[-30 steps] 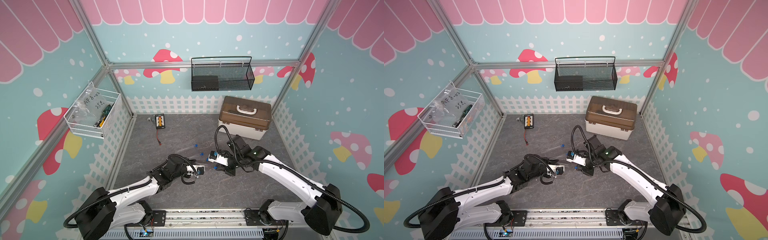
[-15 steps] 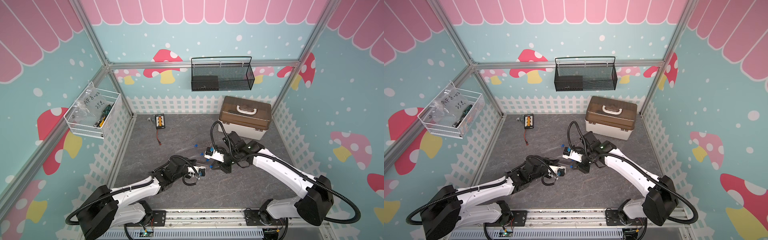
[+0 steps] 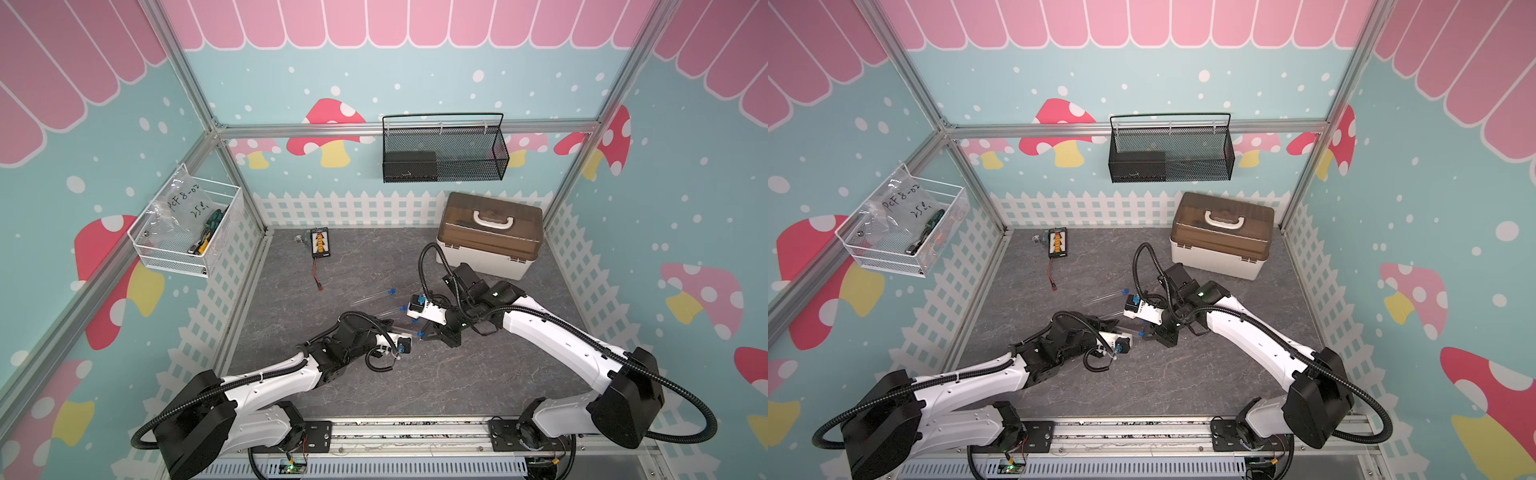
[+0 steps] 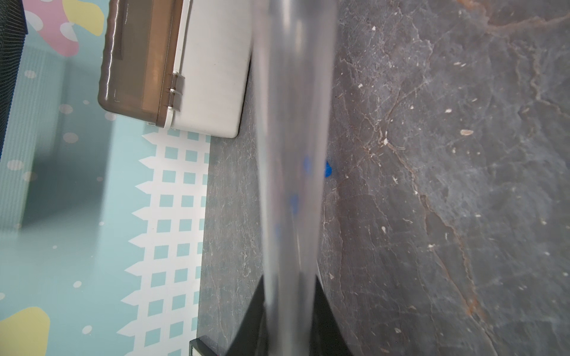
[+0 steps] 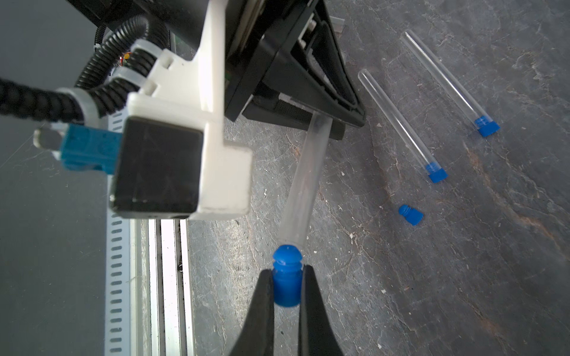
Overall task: Insert stoppers into test tubes
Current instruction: Insert the stopper into the test tube.
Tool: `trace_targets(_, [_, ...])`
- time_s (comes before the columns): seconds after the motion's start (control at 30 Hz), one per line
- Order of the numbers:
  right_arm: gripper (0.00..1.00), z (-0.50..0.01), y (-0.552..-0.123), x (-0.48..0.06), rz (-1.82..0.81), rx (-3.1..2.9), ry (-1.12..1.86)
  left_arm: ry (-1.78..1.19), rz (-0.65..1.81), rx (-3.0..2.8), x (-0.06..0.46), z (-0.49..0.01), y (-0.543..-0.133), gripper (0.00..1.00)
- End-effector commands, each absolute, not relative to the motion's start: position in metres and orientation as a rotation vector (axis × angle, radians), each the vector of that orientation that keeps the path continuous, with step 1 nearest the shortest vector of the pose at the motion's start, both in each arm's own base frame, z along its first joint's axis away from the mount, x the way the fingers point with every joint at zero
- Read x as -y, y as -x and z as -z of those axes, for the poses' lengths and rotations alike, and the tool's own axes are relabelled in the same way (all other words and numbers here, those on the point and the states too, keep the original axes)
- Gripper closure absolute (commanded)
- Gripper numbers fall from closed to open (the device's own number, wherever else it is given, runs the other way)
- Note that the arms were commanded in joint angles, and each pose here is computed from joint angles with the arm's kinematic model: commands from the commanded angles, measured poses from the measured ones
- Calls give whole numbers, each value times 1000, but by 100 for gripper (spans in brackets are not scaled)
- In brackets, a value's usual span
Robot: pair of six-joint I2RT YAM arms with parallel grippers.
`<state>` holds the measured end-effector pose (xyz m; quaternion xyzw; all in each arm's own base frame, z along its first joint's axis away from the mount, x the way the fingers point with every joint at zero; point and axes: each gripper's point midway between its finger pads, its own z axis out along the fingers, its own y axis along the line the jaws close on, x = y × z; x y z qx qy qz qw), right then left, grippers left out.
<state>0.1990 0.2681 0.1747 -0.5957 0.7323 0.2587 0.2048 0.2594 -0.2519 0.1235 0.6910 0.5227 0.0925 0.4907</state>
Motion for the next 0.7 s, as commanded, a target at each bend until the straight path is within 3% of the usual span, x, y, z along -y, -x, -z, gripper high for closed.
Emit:
trace_targets(0.0, [95, -175, -198, -273, -732, -2046, 1670, -1668, -216, -1248, 257, -132, -260, 100])
trace_targets(0.4, [96, -167, -205, -274, -691, -2101, 1659, -1660, -185, -1236, 262, -138, -256, 100])
trace_targets(0.67, [99, -163, -224, -280, -619, -2241, 1593, -1715, -328, -1135, 265, -138, -250, 100])
